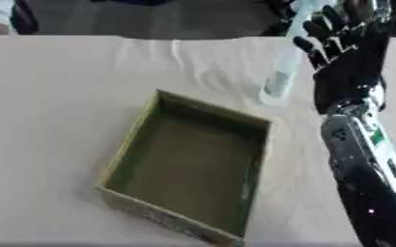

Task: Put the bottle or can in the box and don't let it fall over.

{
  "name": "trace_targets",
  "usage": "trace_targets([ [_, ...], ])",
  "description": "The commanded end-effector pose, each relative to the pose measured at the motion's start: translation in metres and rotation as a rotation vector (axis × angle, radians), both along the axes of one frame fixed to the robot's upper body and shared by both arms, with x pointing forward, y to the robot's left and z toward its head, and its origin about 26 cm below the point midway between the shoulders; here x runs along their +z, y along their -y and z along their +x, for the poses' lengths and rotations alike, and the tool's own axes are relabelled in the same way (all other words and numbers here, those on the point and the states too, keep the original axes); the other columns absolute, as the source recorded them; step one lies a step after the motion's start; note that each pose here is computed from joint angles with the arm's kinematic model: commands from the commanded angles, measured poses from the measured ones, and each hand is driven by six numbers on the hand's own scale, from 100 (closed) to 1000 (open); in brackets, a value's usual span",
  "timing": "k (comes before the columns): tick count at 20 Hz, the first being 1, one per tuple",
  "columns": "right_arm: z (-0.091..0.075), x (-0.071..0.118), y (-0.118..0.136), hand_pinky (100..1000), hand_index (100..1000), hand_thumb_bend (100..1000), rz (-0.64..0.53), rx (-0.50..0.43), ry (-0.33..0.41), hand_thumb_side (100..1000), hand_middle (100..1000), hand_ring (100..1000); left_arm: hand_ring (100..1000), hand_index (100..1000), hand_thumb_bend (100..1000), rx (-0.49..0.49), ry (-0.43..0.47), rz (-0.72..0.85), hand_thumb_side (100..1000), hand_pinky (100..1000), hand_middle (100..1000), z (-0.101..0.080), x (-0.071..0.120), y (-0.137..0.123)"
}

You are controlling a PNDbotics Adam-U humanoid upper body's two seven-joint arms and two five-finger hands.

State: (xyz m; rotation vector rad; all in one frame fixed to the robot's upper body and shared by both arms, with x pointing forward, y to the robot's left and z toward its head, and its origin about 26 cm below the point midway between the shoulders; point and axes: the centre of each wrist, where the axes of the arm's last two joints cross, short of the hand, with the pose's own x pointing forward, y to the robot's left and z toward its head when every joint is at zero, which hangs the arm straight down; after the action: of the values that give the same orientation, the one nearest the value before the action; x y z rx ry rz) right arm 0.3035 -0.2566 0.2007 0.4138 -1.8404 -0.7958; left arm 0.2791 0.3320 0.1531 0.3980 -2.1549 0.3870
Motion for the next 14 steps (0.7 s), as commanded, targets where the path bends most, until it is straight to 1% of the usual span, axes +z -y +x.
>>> trace_targets([
  [1, -0.0035, 0.0083, -0.0022, 162, 996, 313, 0.09, 0.035, -0.029, 742, 511, 398, 916, 822, 569, -0.004, 0.028, 0.023, 708, 919, 796, -0.0008, 0.0099, -0.0005],
  [2, -0.0035, 0.0082, -0.0023, 100, 1000, 315, 0.112, 0.035, -0.047, 790, 444, 349, 916, 822, 570, -0.003, 0.028, 0.023, 708, 919, 796, -0.0008, 0.01, -0.0005],
  [3, -0.0034, 0.0084, -0.0022, 100, 1000, 322, 0.13, 0.032, -0.063, 846, 380, 294, 916, 822, 570, -0.003, 0.028, 0.023, 708, 919, 796, -0.0008, 0.01, -0.0006],
  [4, -0.0034, 0.0086, -0.002, 100, 1000, 327, 0.146, 0.027, -0.076, 886, 337, 259, 916, 822, 570, -0.003, 0.028, 0.023, 708, 919, 796, -0.0009, 0.01, -0.0006],
  [6, -0.0033, 0.009, -0.0018, 100, 1000, 347, 0.171, 0.016, -0.098, 939, 275, 201, 916, 822, 569, -0.003, 0.028, 0.023, 708, 919, 796, -0.0009, 0.0099, -0.0007],
  [7, -0.0033, 0.0092, -0.0016, 100, 1000, 347, 0.178, 0.013, -0.104, 939, 275, 201, 916, 822, 569, -0.003, 0.028, 0.023, 708, 919, 796, -0.0008, 0.0099, -0.0007],
  [8, -0.0033, 0.0092, -0.0016, 100, 1000, 391, 0.182, 0.011, -0.107, 1000, 127, 100, 916, 822, 569, -0.003, 0.028, 0.023, 708, 919, 796, -0.0008, 0.0099, -0.0007],
  [9, -0.0032, 0.0083, -0.0021, 100, 1000, 398, 0.205, 0.021, -0.115, 1000, 100, 100, 916, 822, 569, -0.003, 0.028, 0.023, 708, 919, 796, -0.0008, 0.0099, -0.0005],
  [14, -0.0016, 0.0081, -0.0009, 100, 1000, 417, 0.33, 0.066, -0.126, 1000, 100, 100, 917, 822, 569, -0.004, 0.025, 0.023, 708, 919, 796, -0.0008, 0.0096, -0.0005],
])
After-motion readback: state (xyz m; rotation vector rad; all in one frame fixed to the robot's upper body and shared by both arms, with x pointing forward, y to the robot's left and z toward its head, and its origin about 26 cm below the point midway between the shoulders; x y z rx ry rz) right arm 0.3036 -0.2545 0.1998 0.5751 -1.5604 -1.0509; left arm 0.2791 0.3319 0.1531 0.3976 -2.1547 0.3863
